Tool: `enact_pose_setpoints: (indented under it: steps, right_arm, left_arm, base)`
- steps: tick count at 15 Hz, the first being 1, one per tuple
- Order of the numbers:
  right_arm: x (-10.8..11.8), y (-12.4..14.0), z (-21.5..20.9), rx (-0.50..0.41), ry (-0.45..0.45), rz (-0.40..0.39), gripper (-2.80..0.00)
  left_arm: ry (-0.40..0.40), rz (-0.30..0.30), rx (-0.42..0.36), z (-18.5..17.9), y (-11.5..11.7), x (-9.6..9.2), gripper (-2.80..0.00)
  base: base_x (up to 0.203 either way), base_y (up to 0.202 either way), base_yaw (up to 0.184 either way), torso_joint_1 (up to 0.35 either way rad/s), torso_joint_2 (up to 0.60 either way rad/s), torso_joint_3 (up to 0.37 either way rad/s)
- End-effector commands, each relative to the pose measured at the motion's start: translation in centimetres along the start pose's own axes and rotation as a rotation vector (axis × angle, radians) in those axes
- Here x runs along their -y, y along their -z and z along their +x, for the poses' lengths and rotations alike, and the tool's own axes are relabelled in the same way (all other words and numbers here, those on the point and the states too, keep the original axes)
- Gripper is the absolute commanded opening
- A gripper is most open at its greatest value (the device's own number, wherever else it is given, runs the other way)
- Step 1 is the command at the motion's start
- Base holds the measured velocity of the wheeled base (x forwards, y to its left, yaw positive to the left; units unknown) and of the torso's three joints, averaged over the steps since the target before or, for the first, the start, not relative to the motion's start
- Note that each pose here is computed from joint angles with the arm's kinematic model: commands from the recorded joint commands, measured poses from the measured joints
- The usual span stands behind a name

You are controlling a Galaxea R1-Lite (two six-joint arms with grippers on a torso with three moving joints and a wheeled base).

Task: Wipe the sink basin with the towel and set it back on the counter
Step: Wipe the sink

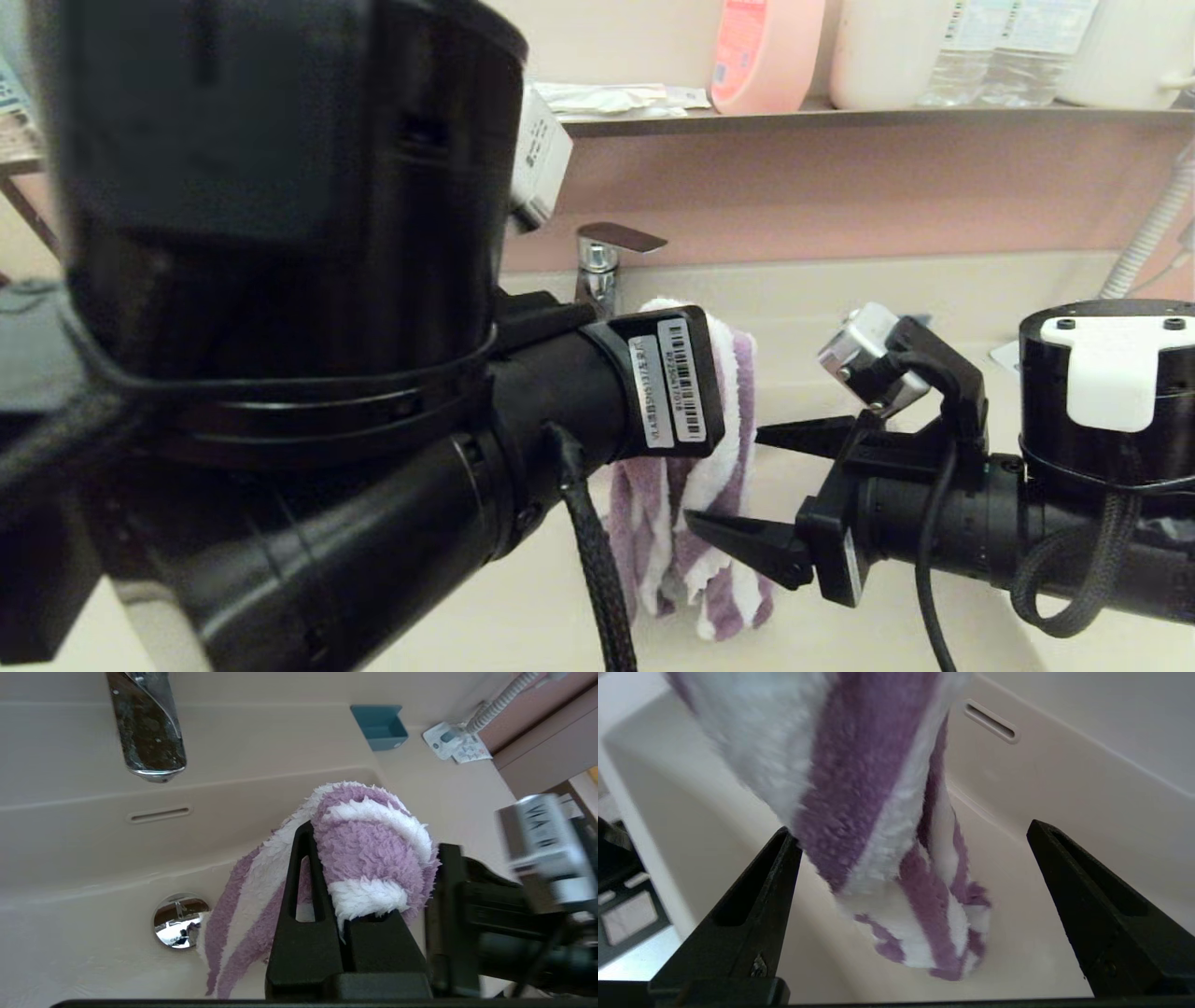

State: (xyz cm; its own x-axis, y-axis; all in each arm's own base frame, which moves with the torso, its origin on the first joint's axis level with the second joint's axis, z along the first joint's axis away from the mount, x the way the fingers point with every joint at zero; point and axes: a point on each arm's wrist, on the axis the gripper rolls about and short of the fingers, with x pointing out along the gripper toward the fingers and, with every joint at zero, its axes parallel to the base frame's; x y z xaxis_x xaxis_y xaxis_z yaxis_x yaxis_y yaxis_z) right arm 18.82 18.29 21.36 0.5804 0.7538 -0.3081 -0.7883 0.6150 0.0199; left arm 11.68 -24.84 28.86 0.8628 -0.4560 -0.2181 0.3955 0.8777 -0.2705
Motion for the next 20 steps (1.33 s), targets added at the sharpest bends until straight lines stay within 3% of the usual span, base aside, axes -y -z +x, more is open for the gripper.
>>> enact_pose_setpoints:
  steps: [1,2,7,10,18,19,20]
  right_arm:
    - [-0.1,0.6,1.3,-0.034,-0.007,-0.03,0.0]
    - [-0.2,0.6,1.6,-0.04,-0.001,-0.035,-2.8]
    - [-0.3,0.1,2.1,-0.026,-0.003,-0.033,-2.8]
    - [-0.3,-0.1,1.6,-0.019,-0.002,-0.029,-2.8]
    - [-0.3,0.1,1.6,-0.029,-0.002,0.006,-2.8]
    - [-0.3,0.1,1.6,-0.029,-0.002,0.006,-2.8]
    - [-0.3,0.1,1.6,-0.031,-0.002,0.006,-2.8]
  left_arm:
    - [0.005,-0.019,0.021,-0.6,-0.8,-0.2,-2.8]
    - [0.007,-0.023,0.026,-0.7,-1.1,-0.1,-2.8]
    - [0.008,-0.033,0.022,-1.0,-1.8,0.1,-2.8]
    - [-0.034,0.039,-0.059,-1.3,-0.9,-0.7,-2.8]
    - [-0.044,0.085,-0.112,-2.6,-0.9,-1.4,-2.8]
    - [-0.044,0.087,-0.113,-2.7,-0.8,-1.4,0.0]
    - [-0.044,0.086,-0.111,-2.6,-0.9,-1.4,0.0]
  base:
    - [0.0,0.0,0.0,0.0,0.0,0.0]
    - [0.0,0.0,0.0,0.0,0.0,0.0]
    - [0.0,0.0,0.0,0.0,0.0,0.0]
    - [0.0,0.0,0.0,0.0,0.0,0.0]
    - [0.0,0.0,0.0,0.0,0.0,0.0]
    - [0.0,0.0,0.0,0.0,0.0,0.0]
    - [0.0,0.0,0.0,0.0,0.0,0.0]
